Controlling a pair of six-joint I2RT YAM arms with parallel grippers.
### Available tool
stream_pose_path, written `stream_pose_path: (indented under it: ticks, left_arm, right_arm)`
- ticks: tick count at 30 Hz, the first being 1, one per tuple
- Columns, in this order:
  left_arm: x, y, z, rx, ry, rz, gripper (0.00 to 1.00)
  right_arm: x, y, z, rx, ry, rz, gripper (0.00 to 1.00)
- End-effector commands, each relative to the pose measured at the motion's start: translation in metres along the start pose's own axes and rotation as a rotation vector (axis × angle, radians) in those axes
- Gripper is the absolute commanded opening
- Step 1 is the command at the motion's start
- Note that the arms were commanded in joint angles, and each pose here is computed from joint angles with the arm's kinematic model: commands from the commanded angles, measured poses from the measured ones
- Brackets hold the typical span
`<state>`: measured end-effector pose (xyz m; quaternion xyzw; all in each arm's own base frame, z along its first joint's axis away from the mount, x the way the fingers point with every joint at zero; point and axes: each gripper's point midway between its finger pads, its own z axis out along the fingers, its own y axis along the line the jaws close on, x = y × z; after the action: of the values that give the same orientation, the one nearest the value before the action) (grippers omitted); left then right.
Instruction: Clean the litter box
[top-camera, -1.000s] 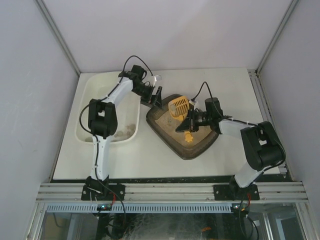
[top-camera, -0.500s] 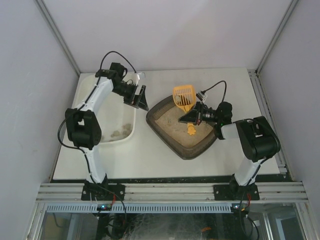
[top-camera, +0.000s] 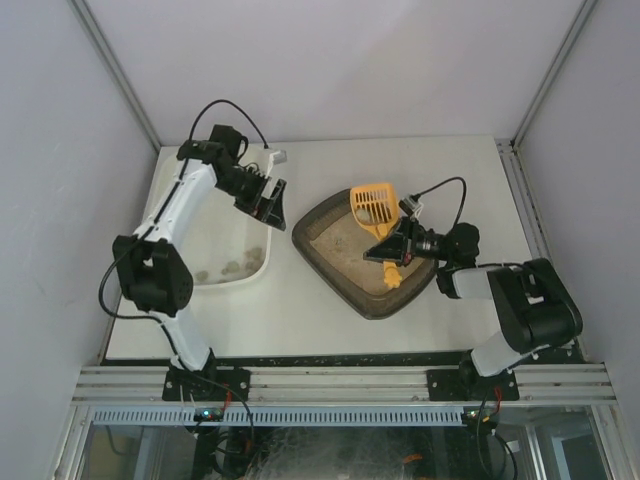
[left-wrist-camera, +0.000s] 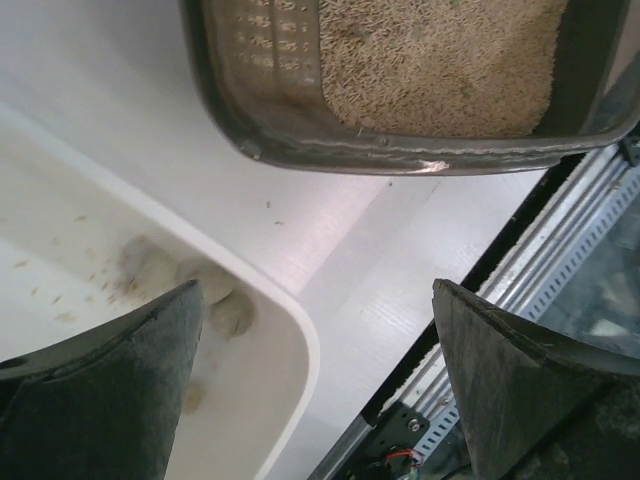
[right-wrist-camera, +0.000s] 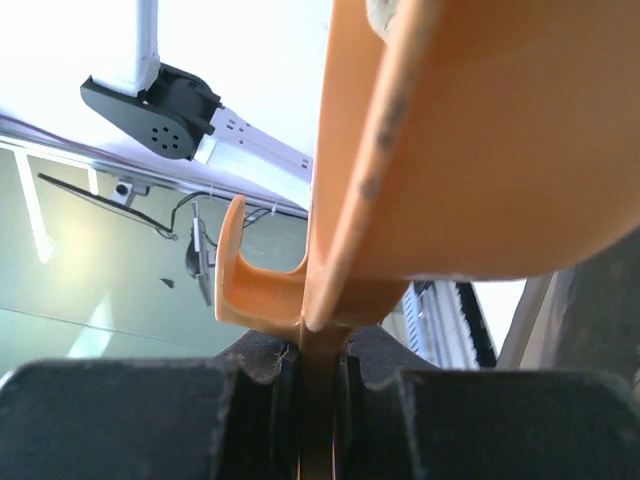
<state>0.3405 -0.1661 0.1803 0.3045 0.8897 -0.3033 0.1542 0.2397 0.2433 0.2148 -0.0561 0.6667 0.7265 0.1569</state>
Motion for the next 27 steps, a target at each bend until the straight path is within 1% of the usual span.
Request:
stream_pose_path:
  ticks: [1, 3, 5, 6, 7, 8, 10, 11, 13, 14, 17, 18, 20, 21, 22, 24, 25, 27]
  left_arm:
    - [0.000, -0.005, -0.044, -0.177, -0.062, 0.089, 1.00]
    - [0.009, -0.009, -0.051, -0.192, -0.063, 0.098, 1.00]
    - [0.017, -0.016, -0.056, -0.195, -0.087, 0.118, 1.00]
    - [0.022, -0.020, -0.057, -0.190, -0.100, 0.127, 1.00]
    - [0.025, -0.022, -0.058, -0.194, -0.116, 0.135, 1.00]
    - [0.029, -0.024, -0.058, -0.194, -0.124, 0.139, 1.00]
    - [0.033, -0.025, -0.059, -0.206, -0.134, 0.140, 1.00]
    - [0.034, -0.024, -0.060, -0.224, -0.142, 0.141, 1.00]
    - [0.035, -0.021, -0.063, -0.253, -0.152, 0.142, 1.00]
    - [0.035, -0.021, -0.065, -0.266, -0.161, 0.148, 1.00]
    - [0.035, -0.020, -0.067, -0.287, -0.171, 0.154, 1.00]
    - [0.036, -0.019, -0.067, -0.290, -0.168, 0.154, 1.00]
    - [0.037, -0.017, -0.065, -0.290, -0.162, 0.146, 1.00]
    - [0.037, -0.015, -0.065, -0.290, -0.159, 0.143, 1.00]
    - [0.038, -0.015, -0.063, -0.289, -0.154, 0.138, 1.00]
    - [0.039, -0.013, -0.063, -0.289, -0.151, 0.134, 1.00]
    - [0.039, -0.012, -0.063, -0.294, -0.148, 0.133, 1.00]
    - [0.039, -0.010, -0.065, -0.307, -0.148, 0.127, 1.00]
  right_arm:
    - [0.022, -0.003, -0.006, 0.072, -0.015, 0.072, 0.00]
    - [0.034, -0.015, -0.009, 0.172, -0.002, 0.022, 0.00]
    - [0.030, -0.020, -0.019, 0.294, -0.046, -0.021, 0.00]
    - [0.029, -0.024, -0.025, 0.375, -0.069, -0.014, 0.00]
    - [0.032, -0.024, -0.026, 0.426, -0.064, -0.039, 0.00]
    - [0.039, -0.021, -0.021, 0.440, -0.025, -0.060, 0.00]
    - [0.054, -0.020, -0.014, 0.407, 0.050, -0.009, 0.00]
    - [0.051, -0.021, -0.019, 0.396, 0.035, 0.013, 0.00]
    - [0.036, -0.029, -0.036, 0.385, -0.072, 0.035, 0.00]
    - [0.034, -0.030, -0.037, 0.383, -0.086, 0.032, 0.00]
    - [0.052, -0.017, -0.012, 0.346, 0.058, 0.013, 0.00]
    - [0.049, -0.015, -0.012, 0.332, 0.054, 0.018, 0.00]
    - [0.031, -0.020, -0.025, 0.340, -0.025, 0.023, 0.00]
    - [0.026, -0.022, -0.027, 0.343, -0.045, 0.018, 0.00]
    - [0.028, -0.019, -0.022, 0.337, -0.024, 0.006, 0.00]
    - [0.041, -0.011, -0.006, 0.310, 0.059, 0.007, 0.00]
    - [0.042, -0.009, -0.003, 0.297, 0.071, 0.016, 0.00]
    - [0.027, -0.012, -0.014, 0.312, 0.009, 0.021, 0.00]
